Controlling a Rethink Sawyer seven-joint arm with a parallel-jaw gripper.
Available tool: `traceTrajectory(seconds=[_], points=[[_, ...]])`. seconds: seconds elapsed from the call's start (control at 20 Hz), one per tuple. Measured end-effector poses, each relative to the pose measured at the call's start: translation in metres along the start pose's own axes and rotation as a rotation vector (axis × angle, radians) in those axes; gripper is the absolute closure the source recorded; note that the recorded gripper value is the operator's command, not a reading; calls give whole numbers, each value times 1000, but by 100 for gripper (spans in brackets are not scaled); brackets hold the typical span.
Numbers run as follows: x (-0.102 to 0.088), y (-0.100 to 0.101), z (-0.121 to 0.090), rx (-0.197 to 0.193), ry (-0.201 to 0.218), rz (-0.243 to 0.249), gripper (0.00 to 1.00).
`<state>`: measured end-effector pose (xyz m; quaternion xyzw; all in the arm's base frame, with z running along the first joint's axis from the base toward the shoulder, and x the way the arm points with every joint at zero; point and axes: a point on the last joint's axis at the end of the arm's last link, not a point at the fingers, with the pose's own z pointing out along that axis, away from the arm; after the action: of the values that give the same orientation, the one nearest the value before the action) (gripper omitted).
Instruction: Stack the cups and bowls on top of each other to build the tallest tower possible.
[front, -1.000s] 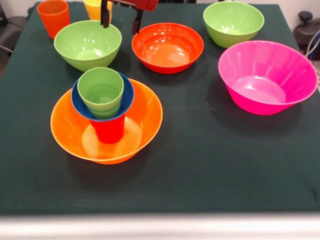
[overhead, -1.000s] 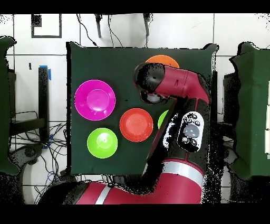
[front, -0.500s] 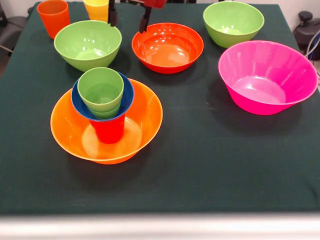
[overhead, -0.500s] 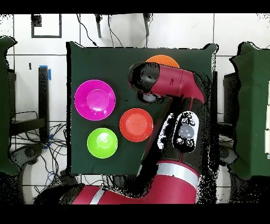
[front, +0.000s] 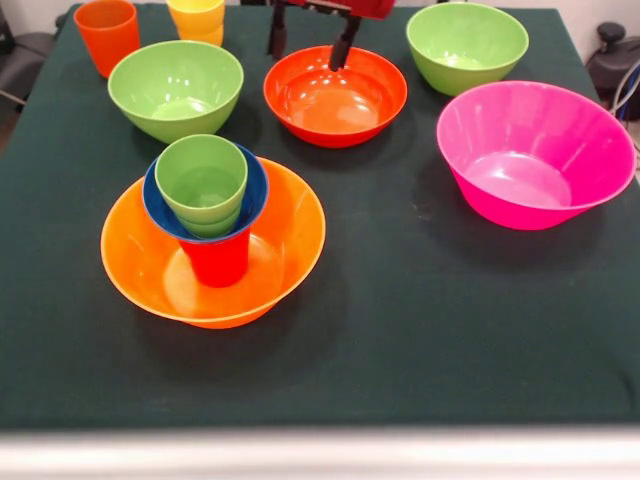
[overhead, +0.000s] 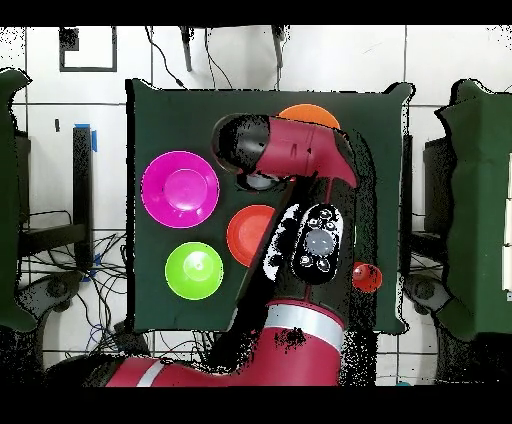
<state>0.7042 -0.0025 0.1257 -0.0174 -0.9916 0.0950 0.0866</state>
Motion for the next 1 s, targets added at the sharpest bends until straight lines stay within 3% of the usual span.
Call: traceTrajectory(seconds=[0.4, 0.65, 1.0], points=[[-23, 33, -2, -20, -35, -11, 0], [-45, 57, 4, -45, -54, 28, 0], [-59, 76, 18, -64, -57, 64, 0]])
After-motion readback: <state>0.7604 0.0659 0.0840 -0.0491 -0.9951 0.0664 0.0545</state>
